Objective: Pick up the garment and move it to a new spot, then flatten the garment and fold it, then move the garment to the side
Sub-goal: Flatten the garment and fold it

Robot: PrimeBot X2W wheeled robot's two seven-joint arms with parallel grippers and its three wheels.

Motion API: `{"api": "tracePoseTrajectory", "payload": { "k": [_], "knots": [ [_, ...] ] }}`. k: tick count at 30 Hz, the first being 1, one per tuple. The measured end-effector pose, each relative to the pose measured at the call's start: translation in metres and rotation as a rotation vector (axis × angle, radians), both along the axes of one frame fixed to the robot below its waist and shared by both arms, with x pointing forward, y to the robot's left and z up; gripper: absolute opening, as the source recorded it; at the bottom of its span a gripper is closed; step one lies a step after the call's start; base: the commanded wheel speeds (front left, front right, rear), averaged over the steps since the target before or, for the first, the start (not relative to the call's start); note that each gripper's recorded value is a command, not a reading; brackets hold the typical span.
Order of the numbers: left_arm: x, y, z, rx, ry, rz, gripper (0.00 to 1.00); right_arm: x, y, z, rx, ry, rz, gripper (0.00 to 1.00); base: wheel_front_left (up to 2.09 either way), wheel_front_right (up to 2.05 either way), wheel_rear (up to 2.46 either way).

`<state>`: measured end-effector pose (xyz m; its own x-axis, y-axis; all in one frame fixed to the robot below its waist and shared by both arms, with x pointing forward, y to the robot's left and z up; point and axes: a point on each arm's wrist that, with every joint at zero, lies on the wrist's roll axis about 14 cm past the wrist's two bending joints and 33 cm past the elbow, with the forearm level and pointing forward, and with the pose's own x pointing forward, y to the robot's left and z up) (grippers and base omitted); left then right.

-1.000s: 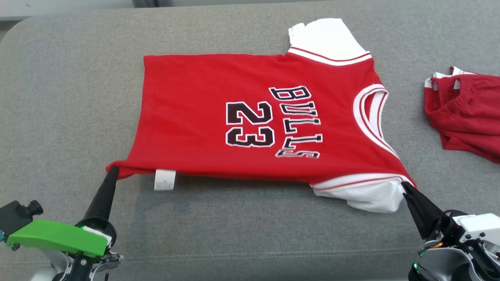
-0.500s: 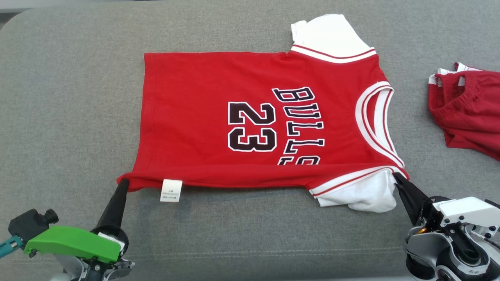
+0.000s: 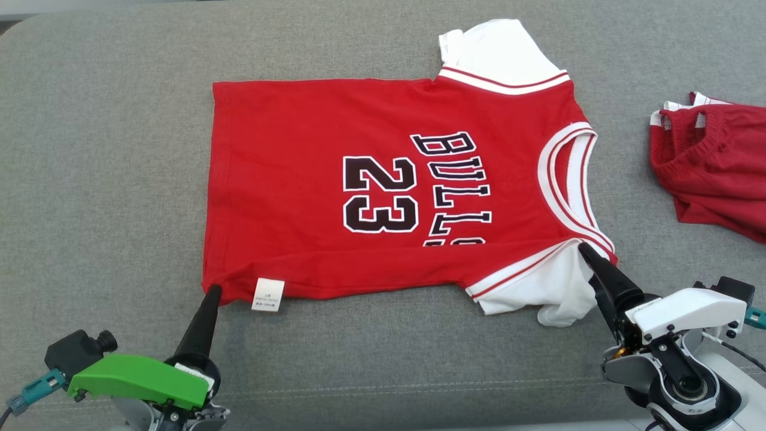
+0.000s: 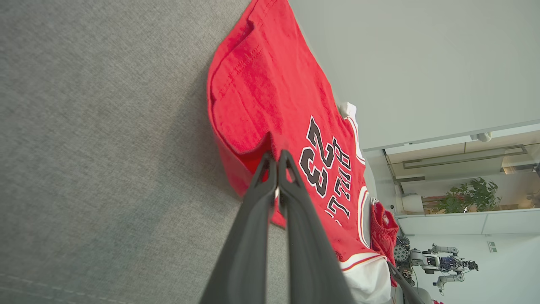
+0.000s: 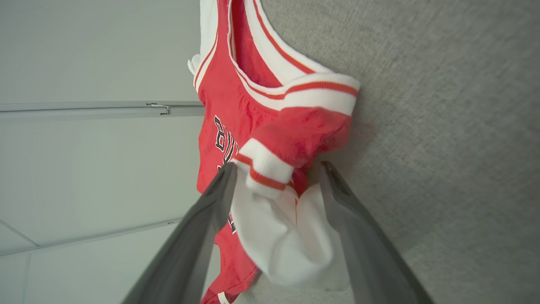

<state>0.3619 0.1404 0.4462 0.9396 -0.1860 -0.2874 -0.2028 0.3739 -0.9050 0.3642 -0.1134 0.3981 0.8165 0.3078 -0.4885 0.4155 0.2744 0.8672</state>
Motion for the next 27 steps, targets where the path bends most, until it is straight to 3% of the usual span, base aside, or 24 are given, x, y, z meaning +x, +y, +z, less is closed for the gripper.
{"api": "tracePoseTrajectory", "payload": {
  "k": [10,20,27],
  "knots": [
    [0.001,-0.005,-0.001,-0.006,0.003,-0.012,0.0,-0.007,0.003,0.009,-0.17,-0.131,0.143,1.0,0.0,0.0,0.0],
    [0.002,-0.007,-0.004,-0.013,0.009,-0.007,0.0,-0.056,0.004,-0.011,-0.275,-0.139,0.305,1.0,0.0,0.0,0.0],
    [0.002,-0.012,-0.009,-0.017,0.023,-0.02,0.0,-0.066,-0.006,-0.022,-0.447,-0.201,0.438,1.0,0.0,0.0,0.0]
  ]
}}
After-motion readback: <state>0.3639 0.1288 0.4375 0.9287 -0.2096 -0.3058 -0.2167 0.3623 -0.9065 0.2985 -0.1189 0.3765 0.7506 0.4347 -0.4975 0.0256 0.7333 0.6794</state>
